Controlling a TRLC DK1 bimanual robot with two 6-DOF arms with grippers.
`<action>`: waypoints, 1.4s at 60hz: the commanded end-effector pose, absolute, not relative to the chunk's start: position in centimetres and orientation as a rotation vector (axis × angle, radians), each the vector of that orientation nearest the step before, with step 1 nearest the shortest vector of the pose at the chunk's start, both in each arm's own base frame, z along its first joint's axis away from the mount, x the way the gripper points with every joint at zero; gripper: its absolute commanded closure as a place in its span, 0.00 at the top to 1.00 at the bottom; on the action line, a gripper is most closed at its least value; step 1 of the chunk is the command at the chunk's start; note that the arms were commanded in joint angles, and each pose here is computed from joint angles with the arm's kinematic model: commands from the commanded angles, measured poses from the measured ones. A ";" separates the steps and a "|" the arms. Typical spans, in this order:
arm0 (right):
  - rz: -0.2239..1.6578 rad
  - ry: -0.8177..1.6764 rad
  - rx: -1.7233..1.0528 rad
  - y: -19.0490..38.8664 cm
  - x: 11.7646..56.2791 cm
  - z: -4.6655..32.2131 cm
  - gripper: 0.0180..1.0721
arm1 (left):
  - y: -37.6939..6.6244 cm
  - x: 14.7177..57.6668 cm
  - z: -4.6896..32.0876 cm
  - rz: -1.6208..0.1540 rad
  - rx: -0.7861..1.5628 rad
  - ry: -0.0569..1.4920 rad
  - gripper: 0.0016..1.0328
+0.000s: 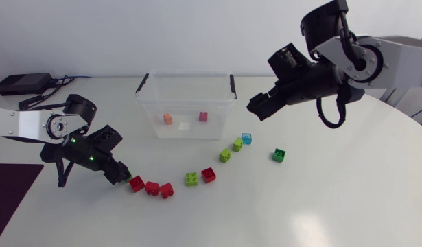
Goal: Pick up the duplo bricks and place them in the container
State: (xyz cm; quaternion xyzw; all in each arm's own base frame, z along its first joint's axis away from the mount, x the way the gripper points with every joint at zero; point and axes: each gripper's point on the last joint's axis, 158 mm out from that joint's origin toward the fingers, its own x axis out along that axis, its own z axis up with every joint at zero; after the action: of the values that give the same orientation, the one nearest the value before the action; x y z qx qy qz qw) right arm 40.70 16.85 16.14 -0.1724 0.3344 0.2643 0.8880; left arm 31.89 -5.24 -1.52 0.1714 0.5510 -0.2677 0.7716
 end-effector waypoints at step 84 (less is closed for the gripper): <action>0.808 1.334 -0.865 6.1 39.0 -2.6 0.90 | -12.5 43.3 20.2 -0.566 0.125 0.515 0.21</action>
State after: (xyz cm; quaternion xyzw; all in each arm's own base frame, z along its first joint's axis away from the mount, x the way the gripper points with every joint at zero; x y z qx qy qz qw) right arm 39.17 5.74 -2.10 -0.3609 0.5775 0.3377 0.6498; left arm 42.09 -11.94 18.83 0.0839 0.2669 -0.2770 0.9192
